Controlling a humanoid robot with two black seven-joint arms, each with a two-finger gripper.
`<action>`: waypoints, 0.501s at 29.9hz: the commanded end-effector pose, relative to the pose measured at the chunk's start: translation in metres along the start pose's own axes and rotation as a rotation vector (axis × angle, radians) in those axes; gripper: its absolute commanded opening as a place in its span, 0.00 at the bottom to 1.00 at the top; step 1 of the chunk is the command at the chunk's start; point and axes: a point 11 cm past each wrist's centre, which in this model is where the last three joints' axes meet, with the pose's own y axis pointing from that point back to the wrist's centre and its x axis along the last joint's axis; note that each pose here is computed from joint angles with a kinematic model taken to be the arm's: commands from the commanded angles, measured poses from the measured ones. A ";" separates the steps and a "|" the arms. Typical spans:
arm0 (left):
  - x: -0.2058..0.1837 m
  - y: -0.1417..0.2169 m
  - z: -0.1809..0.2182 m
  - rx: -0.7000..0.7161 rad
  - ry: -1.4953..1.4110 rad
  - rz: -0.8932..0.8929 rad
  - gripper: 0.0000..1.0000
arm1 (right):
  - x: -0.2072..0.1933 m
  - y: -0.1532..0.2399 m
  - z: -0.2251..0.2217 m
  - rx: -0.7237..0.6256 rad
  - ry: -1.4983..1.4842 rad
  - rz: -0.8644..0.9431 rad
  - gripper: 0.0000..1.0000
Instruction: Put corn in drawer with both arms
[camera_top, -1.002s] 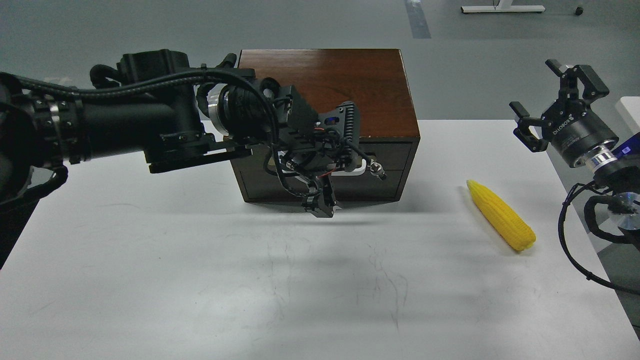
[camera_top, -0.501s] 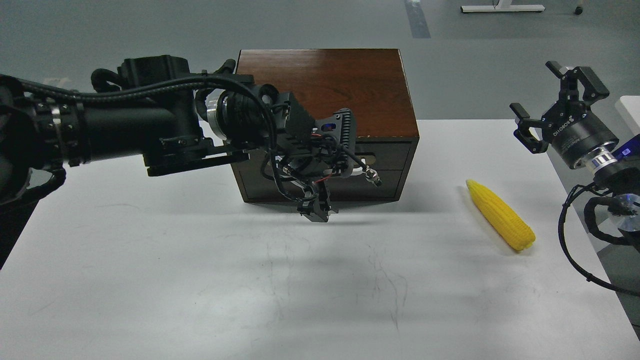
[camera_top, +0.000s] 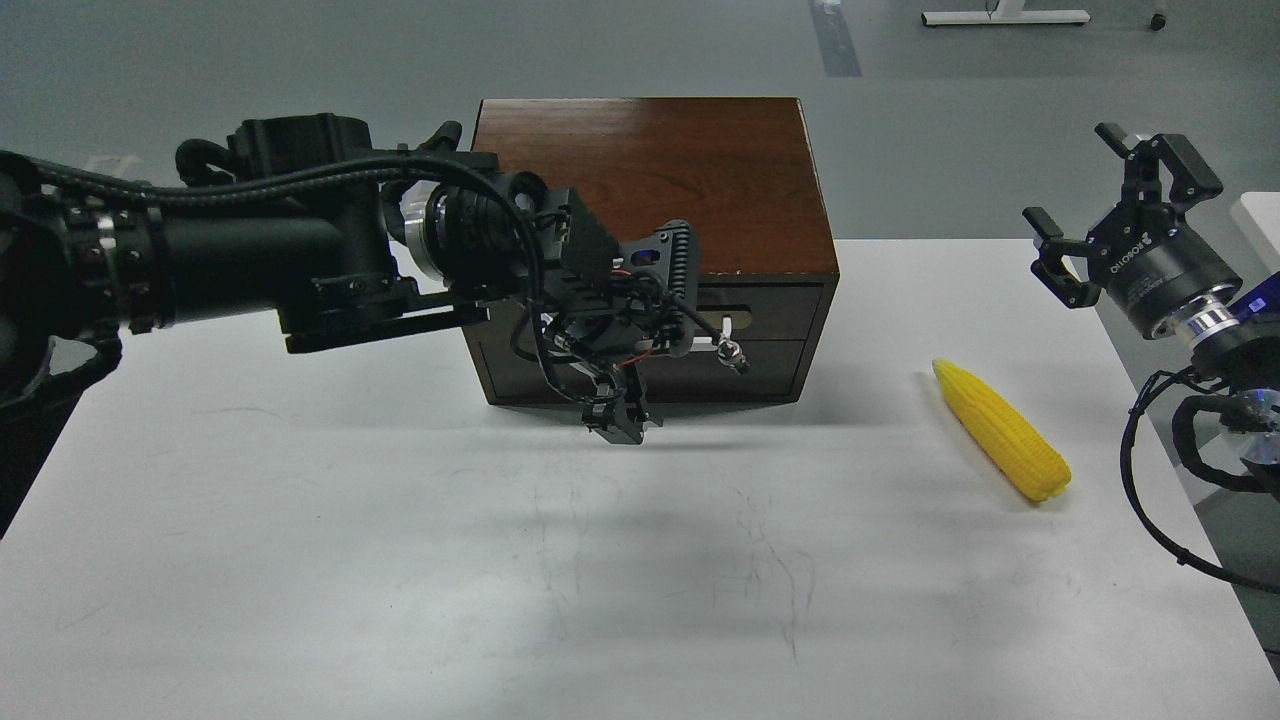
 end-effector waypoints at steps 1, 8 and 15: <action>-0.005 -0.002 0.002 -0.005 -0.005 -0.018 0.98 | 0.001 0.001 -0.001 0.001 0.003 0.002 1.00; -0.007 -0.005 0.005 -0.015 -0.003 -0.019 0.98 | 0.003 0.002 -0.002 0.002 0.004 0.006 1.00; -0.004 -0.005 0.014 -0.037 -0.017 -0.011 0.98 | 0.002 0.001 -0.003 0.006 0.004 0.005 1.00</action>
